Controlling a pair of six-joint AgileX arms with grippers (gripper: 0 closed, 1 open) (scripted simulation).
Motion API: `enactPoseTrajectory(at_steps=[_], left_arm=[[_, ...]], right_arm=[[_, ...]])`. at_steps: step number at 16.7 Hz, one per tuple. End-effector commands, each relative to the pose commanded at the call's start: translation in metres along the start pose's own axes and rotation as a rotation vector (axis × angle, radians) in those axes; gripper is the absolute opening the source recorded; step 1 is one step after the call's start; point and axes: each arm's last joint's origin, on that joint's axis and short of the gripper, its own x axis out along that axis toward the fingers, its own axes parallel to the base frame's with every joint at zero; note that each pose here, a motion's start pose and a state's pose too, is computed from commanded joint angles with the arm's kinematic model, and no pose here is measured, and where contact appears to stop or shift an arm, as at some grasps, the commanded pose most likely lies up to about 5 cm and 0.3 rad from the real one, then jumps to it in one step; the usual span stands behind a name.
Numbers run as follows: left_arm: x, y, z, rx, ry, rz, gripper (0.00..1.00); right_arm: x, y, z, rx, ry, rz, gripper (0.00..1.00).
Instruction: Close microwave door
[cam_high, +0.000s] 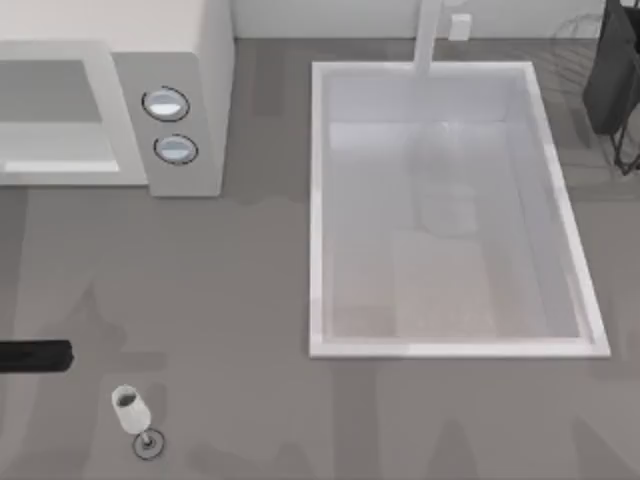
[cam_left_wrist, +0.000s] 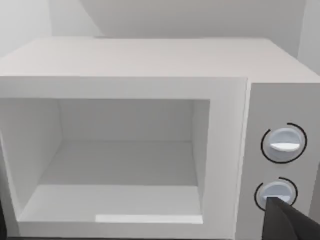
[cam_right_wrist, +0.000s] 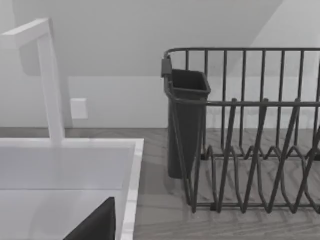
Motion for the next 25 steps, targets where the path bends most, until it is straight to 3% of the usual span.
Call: enactPoseTrajectory(at_steps=[8,12,15,19,22,25], left_arm=[[0.003,0.001,0.007,0.039,0.014,0.001,0.0],[0.02,0.012,0.046,0.223,0.103,-0.003,0.0],[0.054,0.034,0.082,0.37,0.249,-0.003,0.0],[0.113,0.115,0.1,0.401,0.53,0.003,0.0],[0.131,0.202,0.088,0.289,0.683,0.0,0.0],[0.121,0.27,0.065,0.145,0.765,-0.01,0.0]], right_arm=[[0.0,0.0,0.0,0.0,0.0,0.0,1.0],[0.0,0.0,0.0,0.0,0.0,0.0,1.0],[0.0,0.0,0.0,0.0,0.0,0.0,1.0],[0.0,0.0,0.0,0.0,0.0,0.0,1.0],[0.0,0.0,0.0,0.0,0.0,0.0,1.0],[0.0,0.0,0.0,0.0,0.0,0.0,1.0]])
